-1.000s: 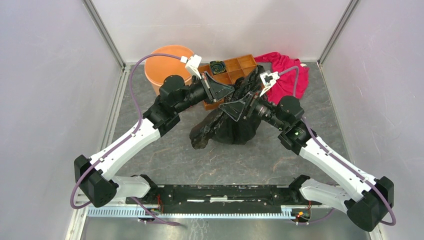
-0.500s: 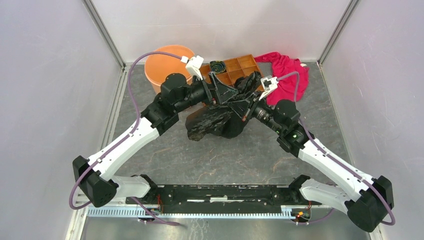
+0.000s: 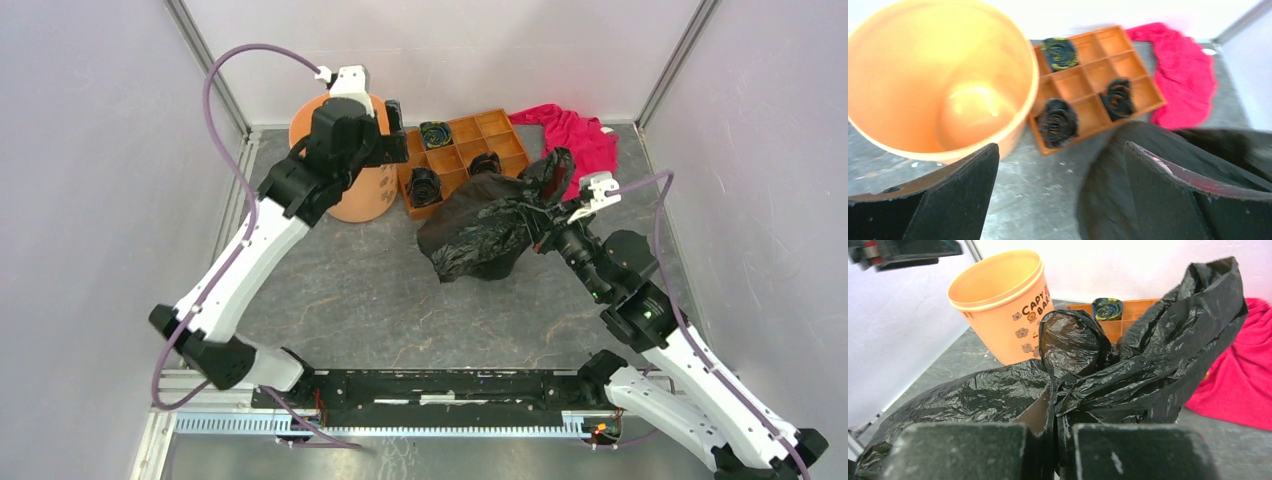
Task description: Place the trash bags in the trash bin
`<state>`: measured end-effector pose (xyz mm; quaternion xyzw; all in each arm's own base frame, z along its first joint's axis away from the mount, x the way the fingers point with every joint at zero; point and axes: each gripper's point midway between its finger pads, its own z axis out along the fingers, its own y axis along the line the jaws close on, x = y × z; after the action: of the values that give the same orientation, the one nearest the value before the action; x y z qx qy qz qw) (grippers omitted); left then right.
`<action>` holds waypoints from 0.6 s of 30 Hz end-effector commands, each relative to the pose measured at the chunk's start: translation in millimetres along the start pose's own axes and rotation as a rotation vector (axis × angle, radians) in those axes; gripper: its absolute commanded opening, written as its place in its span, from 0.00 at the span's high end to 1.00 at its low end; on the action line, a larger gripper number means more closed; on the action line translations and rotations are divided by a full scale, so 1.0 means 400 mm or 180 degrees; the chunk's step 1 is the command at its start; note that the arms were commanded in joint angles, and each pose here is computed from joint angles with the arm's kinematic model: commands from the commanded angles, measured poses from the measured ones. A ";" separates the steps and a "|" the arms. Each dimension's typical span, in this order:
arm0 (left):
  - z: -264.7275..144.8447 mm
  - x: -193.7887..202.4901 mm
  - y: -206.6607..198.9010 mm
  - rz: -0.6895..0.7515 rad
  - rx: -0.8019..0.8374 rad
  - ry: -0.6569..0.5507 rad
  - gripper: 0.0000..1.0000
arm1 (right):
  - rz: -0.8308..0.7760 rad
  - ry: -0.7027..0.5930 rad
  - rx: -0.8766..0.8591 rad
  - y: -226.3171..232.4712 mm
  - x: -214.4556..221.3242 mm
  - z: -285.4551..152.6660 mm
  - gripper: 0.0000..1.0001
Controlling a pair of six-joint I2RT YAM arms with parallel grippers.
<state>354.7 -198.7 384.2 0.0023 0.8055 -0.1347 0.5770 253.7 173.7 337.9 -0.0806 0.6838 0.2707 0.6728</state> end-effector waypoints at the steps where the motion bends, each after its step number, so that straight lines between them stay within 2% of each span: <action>1: 0.112 0.030 0.124 0.0378 -0.0544 0.0333 0.00 | -0.0400 0.0072 -0.0012 -0.013 -0.010 -0.042 0.99; 4: 0.191 0.041 0.146 0.0410 -0.0576 0.0454 0.00 | -0.0458 0.0188 -0.0182 0.006 0.002 -0.063 0.99; 9: 0.299 0.109 0.147 0.0754 -0.0563 0.0732 0.01 | -0.0462 0.0290 -0.0351 0.023 0.024 -0.088 0.99; 15: 0.309 0.179 0.158 0.0783 -0.0574 0.0995 0.19 | -0.0430 0.0087 -0.0038 -0.024 0.001 -0.112 0.99; 18: 0.291 0.210 0.178 0.0865 -0.0646 0.1110 0.36 | -0.0412 -0.0084 0.0097 -0.042 -0.028 -0.121 0.99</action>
<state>457.8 -175.1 242.1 0.0524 0.9001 0.0192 0.4321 217.9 150.1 320.9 -0.1457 0.6980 0.2336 0.6610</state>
